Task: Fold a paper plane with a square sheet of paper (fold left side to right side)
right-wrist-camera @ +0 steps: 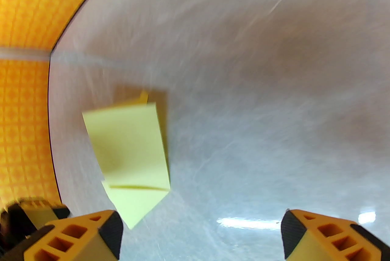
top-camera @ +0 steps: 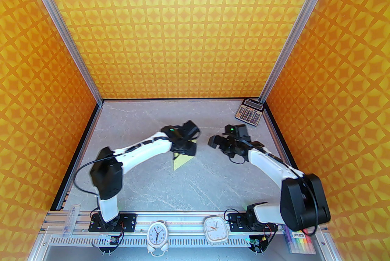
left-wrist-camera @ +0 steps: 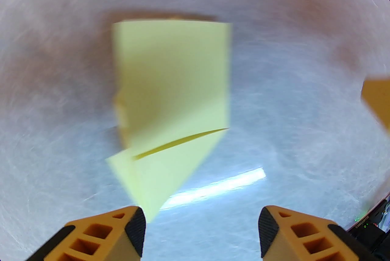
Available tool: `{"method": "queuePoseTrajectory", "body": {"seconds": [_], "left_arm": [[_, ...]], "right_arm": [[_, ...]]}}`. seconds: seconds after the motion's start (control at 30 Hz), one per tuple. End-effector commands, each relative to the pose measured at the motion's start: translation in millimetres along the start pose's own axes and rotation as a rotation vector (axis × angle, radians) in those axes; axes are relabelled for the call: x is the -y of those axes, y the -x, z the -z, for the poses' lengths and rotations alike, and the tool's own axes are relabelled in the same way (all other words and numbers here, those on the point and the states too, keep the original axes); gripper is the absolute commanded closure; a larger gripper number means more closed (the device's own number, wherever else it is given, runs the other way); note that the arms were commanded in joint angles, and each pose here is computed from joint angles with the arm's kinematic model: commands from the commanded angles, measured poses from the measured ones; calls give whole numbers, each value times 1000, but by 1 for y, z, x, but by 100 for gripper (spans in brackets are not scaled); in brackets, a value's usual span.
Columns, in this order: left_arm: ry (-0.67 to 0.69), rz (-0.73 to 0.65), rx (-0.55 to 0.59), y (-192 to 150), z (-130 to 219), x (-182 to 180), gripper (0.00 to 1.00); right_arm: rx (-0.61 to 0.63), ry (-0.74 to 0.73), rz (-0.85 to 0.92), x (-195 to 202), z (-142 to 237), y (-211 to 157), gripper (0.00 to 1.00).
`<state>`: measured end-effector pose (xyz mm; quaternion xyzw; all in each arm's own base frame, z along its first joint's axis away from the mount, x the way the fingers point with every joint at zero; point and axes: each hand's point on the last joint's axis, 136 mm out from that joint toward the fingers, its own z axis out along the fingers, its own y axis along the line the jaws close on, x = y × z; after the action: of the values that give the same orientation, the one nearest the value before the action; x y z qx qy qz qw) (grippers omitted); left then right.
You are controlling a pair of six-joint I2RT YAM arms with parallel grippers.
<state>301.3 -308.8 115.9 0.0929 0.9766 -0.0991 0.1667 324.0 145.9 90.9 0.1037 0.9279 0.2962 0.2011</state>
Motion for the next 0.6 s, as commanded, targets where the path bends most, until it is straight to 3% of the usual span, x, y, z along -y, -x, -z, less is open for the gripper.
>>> {"method": "queuePoseTrajectory", "body": {"seconds": [0.0, 0.23, 0.57], "left_arm": [[-45, 24, -68, -17, -23, -11, 36], [-93, 39, -122, -31, -50, -17, 31], [-78, 45, -125, -23, -71, -25, 37]], "right_arm": [[-32, 65, 36, -19, -14, -10, 11], [-73, 62, 57, -29, -29, -20, 10], [-97, 61, 64, -31, -36, -27, 9]]}}
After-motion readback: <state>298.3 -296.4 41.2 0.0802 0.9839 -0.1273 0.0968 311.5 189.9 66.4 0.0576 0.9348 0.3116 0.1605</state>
